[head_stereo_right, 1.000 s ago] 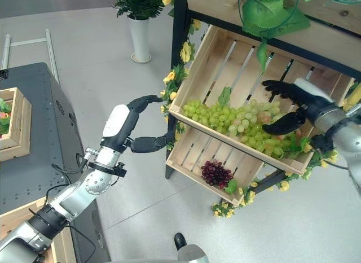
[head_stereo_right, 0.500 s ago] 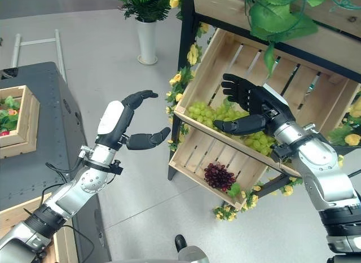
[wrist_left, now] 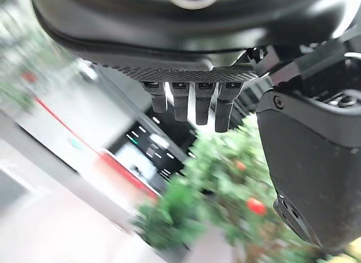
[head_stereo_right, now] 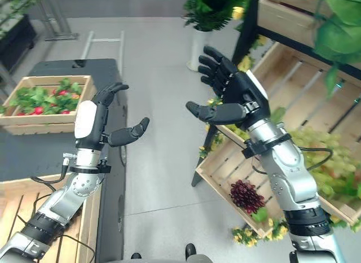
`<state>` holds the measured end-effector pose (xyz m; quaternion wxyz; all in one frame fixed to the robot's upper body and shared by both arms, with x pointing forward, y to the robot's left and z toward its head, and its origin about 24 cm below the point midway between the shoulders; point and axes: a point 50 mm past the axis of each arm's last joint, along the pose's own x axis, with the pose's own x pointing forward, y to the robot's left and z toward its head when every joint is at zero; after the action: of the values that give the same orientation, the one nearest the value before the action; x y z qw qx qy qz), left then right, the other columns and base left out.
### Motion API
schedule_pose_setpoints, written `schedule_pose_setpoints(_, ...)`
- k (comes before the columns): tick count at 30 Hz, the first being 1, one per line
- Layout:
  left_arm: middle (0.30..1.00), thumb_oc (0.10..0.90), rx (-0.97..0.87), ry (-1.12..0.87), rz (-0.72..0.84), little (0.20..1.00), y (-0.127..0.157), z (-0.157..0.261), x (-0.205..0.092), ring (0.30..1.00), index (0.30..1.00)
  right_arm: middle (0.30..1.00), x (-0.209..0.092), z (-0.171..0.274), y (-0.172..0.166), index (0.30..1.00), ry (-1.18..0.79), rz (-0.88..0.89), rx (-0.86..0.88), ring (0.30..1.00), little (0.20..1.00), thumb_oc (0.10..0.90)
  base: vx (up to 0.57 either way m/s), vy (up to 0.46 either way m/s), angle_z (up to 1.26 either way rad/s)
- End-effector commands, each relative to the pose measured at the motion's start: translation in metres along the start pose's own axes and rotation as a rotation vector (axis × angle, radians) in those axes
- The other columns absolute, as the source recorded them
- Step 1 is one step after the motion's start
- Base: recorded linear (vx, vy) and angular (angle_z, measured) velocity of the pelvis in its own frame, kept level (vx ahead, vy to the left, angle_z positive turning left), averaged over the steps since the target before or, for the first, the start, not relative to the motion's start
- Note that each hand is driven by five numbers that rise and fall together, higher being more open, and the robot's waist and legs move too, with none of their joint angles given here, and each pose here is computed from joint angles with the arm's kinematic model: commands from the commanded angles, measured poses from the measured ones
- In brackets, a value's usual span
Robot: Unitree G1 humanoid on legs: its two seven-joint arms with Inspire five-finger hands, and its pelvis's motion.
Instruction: Pick up the fruits from the basket on one side to the basket on the other side
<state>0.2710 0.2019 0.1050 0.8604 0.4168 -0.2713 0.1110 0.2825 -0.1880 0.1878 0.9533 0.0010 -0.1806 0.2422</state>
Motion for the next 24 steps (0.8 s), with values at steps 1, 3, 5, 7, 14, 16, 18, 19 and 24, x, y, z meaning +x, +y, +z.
schedule_pose_setpoints(1,0.9,0.8,0.067,-0.078,0.19,0.9,0.028,0.0,0.024,0.9,0.9,0.9,0.019,0.038,0.004,0.9,-0.212,0.046,-0.012,0.9,0.9,0.8,0.06,-0.002,0.35)
schedule_pose_setpoints(3,0.9,0.8,0.111,-0.041,0.207,0.9,0.034,-0.009,0.018,0.9,0.9,0.9,0.019,0.026,0.011,0.9,-0.204,0.065,0.057,0.9,0.9,0.8,0.07,0.003,0.26)
schedule_pose_setpoints(5,0.9,0.8,0.149,-0.013,0.216,0.9,0.037,-0.015,0.013,0.9,0.9,0.9,0.018,0.016,0.018,0.9,-0.188,0.074,0.071,0.9,0.9,0.8,0.06,0.011,0.17)
schedule_pose_setpoints(7,0.9,0.8,0.197,0.025,0.23,0.9,0.042,-0.023,0.006,0.9,0.9,0.9,0.015,-0.001,0.027,0.9,-0.15,0.081,0.109,0.9,0.9,0.8,0.08,0.026,0.35)
schedule_pose_setpoints(14,0.9,0.8,0.342,0.12,0.229,0.9,0.058,-0.046,-0.019,0.9,0.9,0.9,0.002,-0.042,0.04,0.9,-0.052,0.028,0.23,0.9,0.9,0.8,0.07,0.023,0.31)
schedule_pose_setpoints(16,0.9,0.8,0.392,0.169,0.222,0.9,0.062,-0.055,-0.029,0.9,0.9,0.9,-0.006,-0.057,0.048,0.9,0.001,0.03,0.204,0.9,0.9,0.8,0.05,0.039,0.26)
schedule_pose_setpoints(18,0.9,0.8,0.42,0.2,0.216,0.9,0.063,-0.062,-0.035,0.9,0.9,0.9,-0.011,-0.065,0.051,0.9,0.036,0.019,0.23,0.9,0.9,0.8,0.04,0.047,0.24)
schedule_pose_setpoints(19,0.9,0.8,0.441,0.225,0.204,0.9,0.064,-0.066,-0.038,0.9,0.9,0.9,-0.015,-0.073,0.053,0.9,0.063,-0.001,0.249,0.9,0.9,0.8,0.05,0.05,0.34)
schedule_pose_setpoints(24,0.9,0.8,0.518,0.339,0.169,0.9,0.062,-0.089,-0.056,0.9,0.9,0.9,-0.033,-0.104,0.064,0.9,0.183,-0.048,0.258,0.9,0.9,0.8,0.03,0.072,0.16)
